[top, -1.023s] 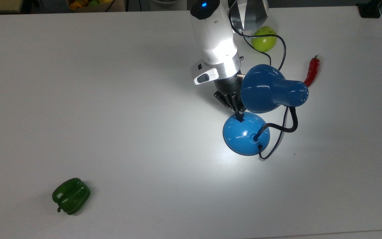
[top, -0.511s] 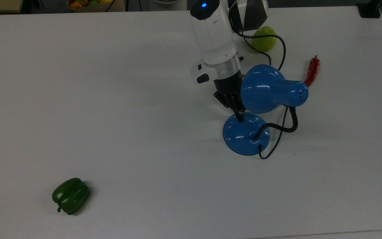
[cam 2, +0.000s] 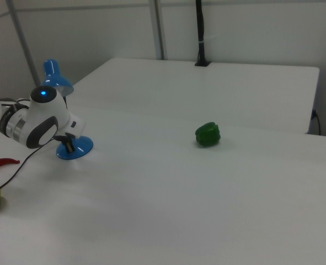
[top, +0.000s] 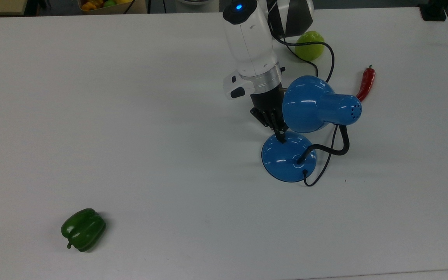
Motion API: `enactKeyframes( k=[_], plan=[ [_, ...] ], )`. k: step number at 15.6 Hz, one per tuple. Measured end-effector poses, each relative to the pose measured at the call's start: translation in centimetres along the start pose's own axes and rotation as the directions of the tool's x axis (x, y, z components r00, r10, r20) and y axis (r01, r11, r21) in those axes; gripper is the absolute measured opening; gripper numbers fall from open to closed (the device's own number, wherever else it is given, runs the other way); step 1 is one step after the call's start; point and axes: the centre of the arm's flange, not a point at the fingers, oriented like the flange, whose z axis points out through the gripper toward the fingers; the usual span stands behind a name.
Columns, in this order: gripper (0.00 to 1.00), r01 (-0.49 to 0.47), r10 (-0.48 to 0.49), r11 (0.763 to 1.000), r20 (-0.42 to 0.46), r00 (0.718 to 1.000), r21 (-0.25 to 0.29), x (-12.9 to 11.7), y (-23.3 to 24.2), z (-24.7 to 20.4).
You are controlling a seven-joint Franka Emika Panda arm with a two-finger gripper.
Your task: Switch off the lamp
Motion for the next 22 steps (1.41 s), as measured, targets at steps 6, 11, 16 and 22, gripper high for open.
enactKeyframes(
  k=[6,11,16,22],
  plan=[
    [0.01,-0.010,0.010,1.000,0.025,1.000,-0.019,0.4,0.5,-0.4],
    [0.01,-0.004,0.007,0.999,0.070,0.998,-0.041,1.1,0.4,-3.0],
    [0.19,0.128,-0.114,0.989,0.158,0.981,-0.078,2.7,2.2,-6.8],
    [0.78,0.261,-0.191,0.936,0.282,0.940,-0.236,3.5,4.6,-12.3]
  ],
)
